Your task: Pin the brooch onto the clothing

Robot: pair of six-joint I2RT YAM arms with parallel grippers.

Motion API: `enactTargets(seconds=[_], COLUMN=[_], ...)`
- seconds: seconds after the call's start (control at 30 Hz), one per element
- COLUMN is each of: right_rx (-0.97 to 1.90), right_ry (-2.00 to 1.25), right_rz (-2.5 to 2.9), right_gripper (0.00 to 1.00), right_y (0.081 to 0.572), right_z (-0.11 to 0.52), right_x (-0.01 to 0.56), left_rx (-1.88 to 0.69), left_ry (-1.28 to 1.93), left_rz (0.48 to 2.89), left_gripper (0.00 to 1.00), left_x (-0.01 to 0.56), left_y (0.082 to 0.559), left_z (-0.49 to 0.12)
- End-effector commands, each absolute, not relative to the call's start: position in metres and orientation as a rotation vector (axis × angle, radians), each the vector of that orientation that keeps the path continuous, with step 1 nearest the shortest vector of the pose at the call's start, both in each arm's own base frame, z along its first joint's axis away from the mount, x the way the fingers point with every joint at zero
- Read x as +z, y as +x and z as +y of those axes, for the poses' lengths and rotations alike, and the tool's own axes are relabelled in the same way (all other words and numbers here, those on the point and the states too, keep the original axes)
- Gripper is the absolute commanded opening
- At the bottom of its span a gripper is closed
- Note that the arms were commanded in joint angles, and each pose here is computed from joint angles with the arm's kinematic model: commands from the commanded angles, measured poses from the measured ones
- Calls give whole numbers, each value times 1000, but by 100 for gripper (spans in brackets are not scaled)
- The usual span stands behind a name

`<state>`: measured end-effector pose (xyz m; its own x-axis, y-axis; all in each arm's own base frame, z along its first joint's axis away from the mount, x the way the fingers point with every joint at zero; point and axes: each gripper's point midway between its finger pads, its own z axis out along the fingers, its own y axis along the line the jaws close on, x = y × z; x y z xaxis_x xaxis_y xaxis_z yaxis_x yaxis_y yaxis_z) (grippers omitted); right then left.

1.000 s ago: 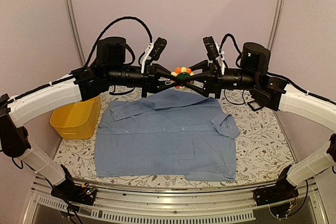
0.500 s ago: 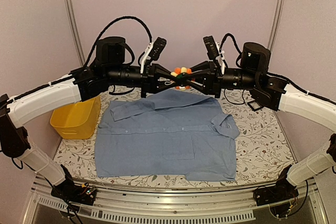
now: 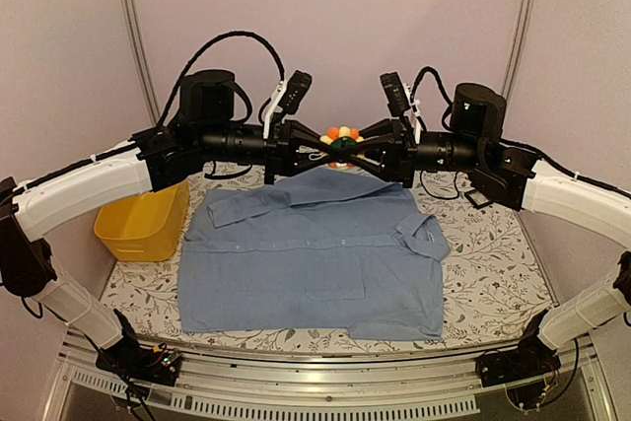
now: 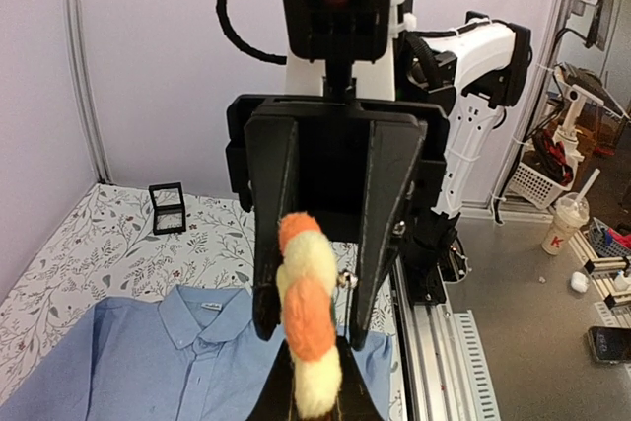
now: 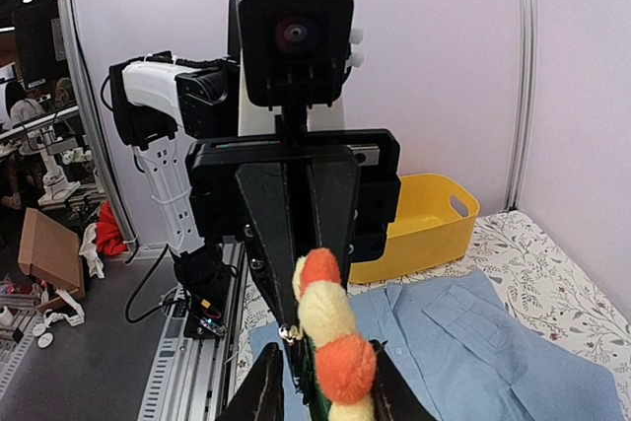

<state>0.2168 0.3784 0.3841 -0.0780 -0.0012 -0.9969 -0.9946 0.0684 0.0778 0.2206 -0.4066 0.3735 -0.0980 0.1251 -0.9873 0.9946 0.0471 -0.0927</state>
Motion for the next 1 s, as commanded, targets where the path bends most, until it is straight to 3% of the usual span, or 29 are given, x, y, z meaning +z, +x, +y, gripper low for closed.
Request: enactTargets(seconds=[0.0, 0.4, 0.97], right_rx=[1217, 1200, 1138], right_ry=[-1115, -1048, -919], right_rz=[1297, 1394, 1553], right_gripper=[22, 11, 19], right_y=[217, 236, 268], right_z=[379, 385, 387], right_x=[385, 378, 369], left_rx=[-1180, -1131, -1120], left_ry=[1231, 1295, 1337], left_rz=[1340, 1313, 1306], left_gripper=[0, 0, 0], left_x=[384, 380, 375], left_y=[213, 202, 194], left_z=[-404, -412, -420])
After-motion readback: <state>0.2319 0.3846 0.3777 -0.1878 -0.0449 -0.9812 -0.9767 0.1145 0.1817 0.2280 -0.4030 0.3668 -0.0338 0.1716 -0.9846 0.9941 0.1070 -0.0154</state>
